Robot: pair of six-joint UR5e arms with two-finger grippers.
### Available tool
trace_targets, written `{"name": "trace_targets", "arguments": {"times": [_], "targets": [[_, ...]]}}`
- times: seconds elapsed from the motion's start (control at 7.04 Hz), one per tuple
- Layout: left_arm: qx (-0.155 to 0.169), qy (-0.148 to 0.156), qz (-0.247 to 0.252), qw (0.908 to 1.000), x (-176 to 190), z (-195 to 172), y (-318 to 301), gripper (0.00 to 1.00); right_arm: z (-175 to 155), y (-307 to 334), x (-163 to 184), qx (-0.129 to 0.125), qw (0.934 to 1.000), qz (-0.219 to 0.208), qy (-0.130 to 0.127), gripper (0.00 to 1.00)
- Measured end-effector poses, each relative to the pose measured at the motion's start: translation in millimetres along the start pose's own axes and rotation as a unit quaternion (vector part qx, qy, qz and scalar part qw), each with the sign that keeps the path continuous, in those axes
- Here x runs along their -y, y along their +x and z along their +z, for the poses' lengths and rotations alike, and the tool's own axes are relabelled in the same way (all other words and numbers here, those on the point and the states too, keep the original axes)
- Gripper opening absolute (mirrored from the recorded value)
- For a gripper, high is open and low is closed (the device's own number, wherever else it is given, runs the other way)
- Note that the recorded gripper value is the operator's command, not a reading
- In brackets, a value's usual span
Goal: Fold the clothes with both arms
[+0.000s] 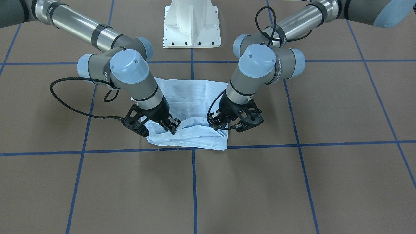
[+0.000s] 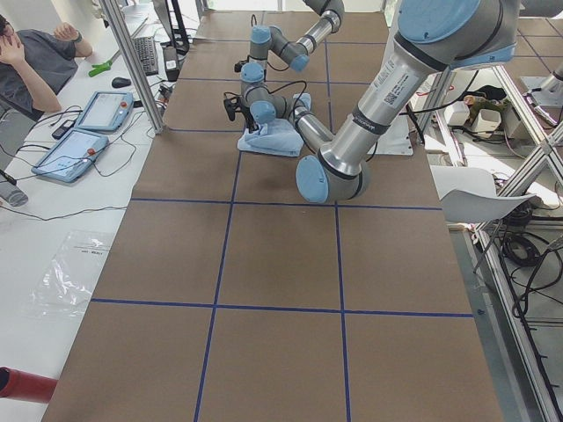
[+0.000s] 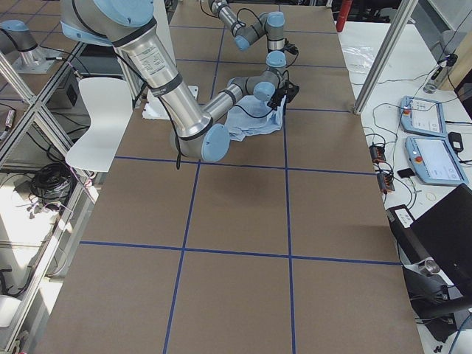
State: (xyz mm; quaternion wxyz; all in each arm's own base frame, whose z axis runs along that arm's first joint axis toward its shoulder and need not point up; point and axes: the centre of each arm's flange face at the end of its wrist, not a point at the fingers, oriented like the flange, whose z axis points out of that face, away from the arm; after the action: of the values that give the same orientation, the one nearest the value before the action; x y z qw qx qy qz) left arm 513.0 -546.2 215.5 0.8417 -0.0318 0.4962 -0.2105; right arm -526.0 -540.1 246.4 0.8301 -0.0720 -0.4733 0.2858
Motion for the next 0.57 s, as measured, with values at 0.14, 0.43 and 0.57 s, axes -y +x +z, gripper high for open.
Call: {"name": "trace_targets", "arguments": {"times": [0.14,0.43,0.57], "targets": [[0.000,0.004,-0.002,1.0000,6,-3,-1,0.99,3,1,3,0.004,1.0000,-0.002,-0.001,1.00],[0.003,0.018,-0.002,0.9998,36,-18,-11,0.99,-5,-1,-1,0.031,0.9993,-0.018,-0.009,1.00],[0.008,0.022,0.005,0.9997,53,-26,-24,0.99,-13,-4,-10,0.047,0.9983,-0.031,-0.014,1.00]]}}
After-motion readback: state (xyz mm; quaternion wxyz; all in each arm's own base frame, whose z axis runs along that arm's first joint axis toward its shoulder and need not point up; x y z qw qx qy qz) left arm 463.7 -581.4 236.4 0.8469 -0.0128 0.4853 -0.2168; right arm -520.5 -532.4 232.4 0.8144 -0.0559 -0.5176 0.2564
